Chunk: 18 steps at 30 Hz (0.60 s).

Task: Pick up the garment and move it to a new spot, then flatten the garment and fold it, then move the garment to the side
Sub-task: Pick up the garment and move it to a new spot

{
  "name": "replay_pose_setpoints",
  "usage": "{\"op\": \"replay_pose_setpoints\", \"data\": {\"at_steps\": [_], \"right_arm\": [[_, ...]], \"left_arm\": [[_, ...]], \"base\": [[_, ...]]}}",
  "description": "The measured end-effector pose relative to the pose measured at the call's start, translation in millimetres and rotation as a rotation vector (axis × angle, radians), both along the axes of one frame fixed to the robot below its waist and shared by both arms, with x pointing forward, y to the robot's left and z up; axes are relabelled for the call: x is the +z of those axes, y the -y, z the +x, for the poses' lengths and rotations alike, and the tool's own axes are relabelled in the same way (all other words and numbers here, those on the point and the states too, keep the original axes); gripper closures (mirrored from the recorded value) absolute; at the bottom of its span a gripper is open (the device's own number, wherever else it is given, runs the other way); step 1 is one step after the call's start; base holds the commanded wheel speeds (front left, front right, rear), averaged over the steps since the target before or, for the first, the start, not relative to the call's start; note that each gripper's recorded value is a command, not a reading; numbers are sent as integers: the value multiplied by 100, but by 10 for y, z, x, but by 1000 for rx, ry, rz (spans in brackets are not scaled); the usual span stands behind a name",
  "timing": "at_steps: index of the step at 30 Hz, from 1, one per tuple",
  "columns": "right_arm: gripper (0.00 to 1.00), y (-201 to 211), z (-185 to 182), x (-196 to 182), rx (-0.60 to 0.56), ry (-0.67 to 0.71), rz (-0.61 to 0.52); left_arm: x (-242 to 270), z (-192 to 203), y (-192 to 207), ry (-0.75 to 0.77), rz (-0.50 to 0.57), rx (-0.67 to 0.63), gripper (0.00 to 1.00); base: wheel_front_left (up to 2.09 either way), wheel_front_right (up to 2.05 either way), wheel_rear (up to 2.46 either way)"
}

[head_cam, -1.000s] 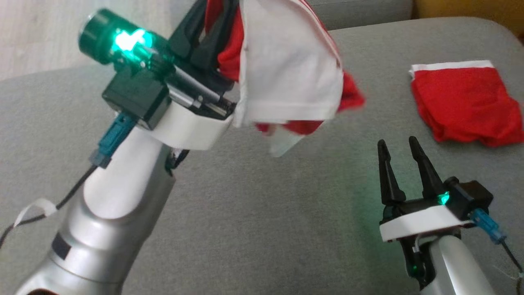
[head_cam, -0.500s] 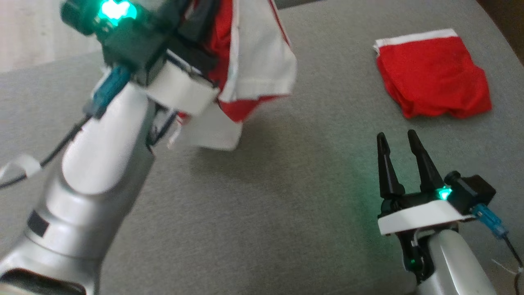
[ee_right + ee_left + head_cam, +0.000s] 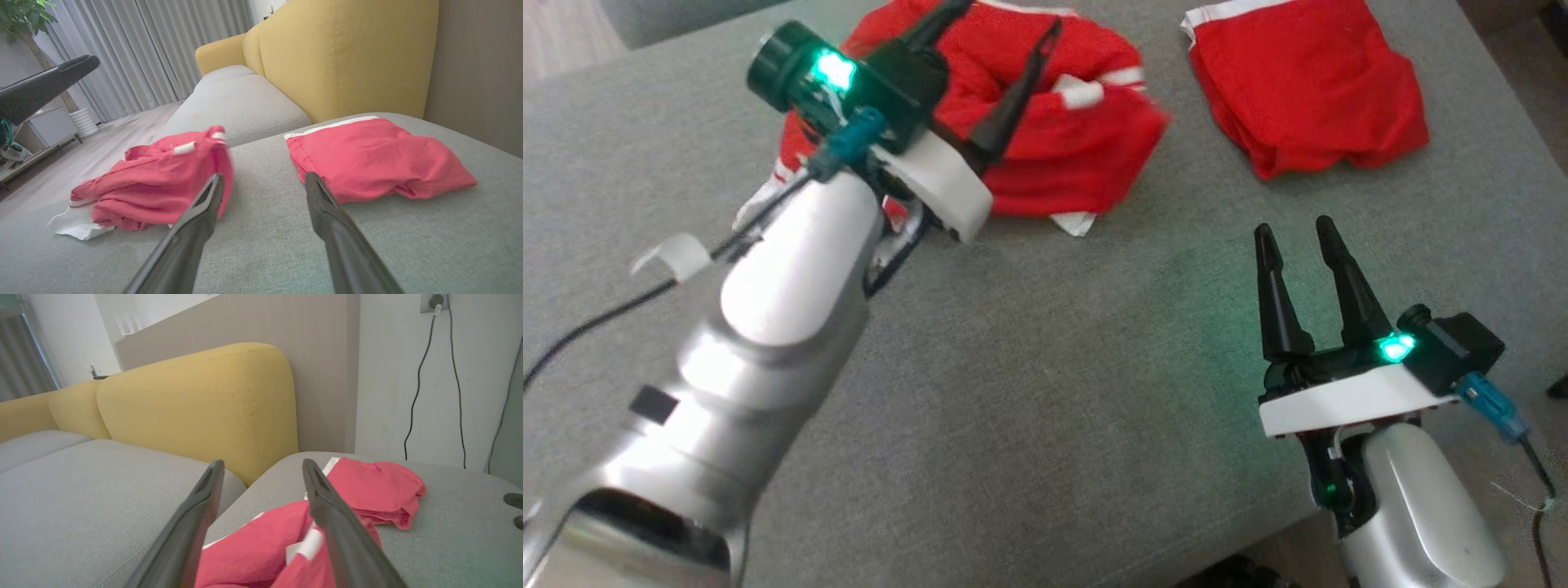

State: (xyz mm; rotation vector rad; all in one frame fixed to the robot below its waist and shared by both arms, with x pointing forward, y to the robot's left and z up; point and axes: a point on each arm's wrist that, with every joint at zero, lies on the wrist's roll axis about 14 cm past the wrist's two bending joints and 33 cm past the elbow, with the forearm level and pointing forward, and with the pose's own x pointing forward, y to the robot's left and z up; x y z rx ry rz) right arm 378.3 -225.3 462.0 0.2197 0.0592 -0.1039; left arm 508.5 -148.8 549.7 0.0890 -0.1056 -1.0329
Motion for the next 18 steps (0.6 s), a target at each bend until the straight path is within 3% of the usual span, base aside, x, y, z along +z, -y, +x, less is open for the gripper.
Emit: {"op": "replay_pose_setpoints", "data": {"at_steps": [5, 11, 18], "right_arm": [[0, -43, 24, -44, 13, -10, 5], [0, -174, 114, 15, 59, 13, -10], [0, -347, 198, 84, 115, 40, -26]], "left_arm": [[169, 194, -145, 56, -41, 39, 0], [259, 408, -726, 84, -80, 216, 0], [-174, 134, -1337, -40, -93, 385, 0]], "base": [[0, 0, 0], [0, 0, 0], [0, 0, 0]]}}
